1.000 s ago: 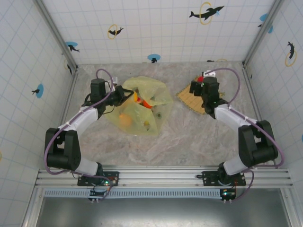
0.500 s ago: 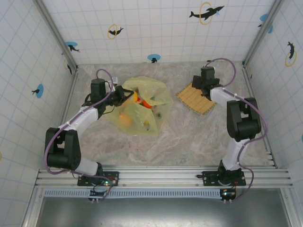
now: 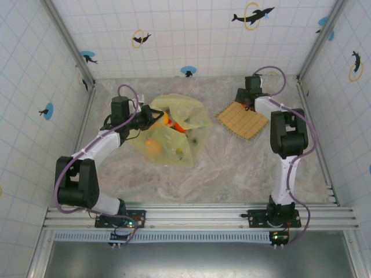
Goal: Place the fruits into the plastic bag
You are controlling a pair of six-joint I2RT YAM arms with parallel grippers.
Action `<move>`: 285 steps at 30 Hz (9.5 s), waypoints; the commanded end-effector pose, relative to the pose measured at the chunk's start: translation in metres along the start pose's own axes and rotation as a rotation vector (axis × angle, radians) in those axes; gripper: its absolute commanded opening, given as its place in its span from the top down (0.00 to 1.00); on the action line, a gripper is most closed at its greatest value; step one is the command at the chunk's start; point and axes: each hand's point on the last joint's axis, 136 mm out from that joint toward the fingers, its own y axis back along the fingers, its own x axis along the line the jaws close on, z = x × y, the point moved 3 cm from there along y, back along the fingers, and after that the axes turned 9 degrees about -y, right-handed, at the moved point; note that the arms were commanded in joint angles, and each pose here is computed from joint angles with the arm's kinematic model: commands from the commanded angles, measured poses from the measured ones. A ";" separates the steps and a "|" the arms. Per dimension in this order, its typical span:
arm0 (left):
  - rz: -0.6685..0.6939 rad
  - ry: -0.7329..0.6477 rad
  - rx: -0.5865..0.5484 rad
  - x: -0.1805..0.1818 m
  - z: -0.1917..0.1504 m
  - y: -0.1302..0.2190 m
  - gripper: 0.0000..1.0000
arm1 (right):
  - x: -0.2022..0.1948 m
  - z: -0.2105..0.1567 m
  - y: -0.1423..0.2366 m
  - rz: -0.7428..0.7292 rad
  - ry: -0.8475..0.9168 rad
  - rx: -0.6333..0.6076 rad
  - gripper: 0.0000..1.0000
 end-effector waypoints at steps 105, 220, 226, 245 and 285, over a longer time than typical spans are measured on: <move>-0.022 -0.007 0.006 -0.006 -0.003 0.002 1.00 | 0.320 -0.227 0.228 1.303 0.169 0.180 0.30; 0.014 -0.011 -0.013 0.001 0.002 0.006 1.00 | 0.136 -0.130 0.225 1.008 -0.096 0.056 1.00; 0.014 -0.018 -0.052 0.001 0.012 0.016 1.00 | 0.137 -0.107 0.257 1.028 -0.048 -0.032 1.00; 0.018 -0.145 -0.162 -0.045 0.041 0.052 1.00 | 0.134 -0.058 0.294 0.780 0.223 -0.122 1.00; 0.197 -0.057 -0.174 0.008 0.033 -0.003 1.00 | 0.159 -0.054 0.223 0.498 0.379 -0.017 1.00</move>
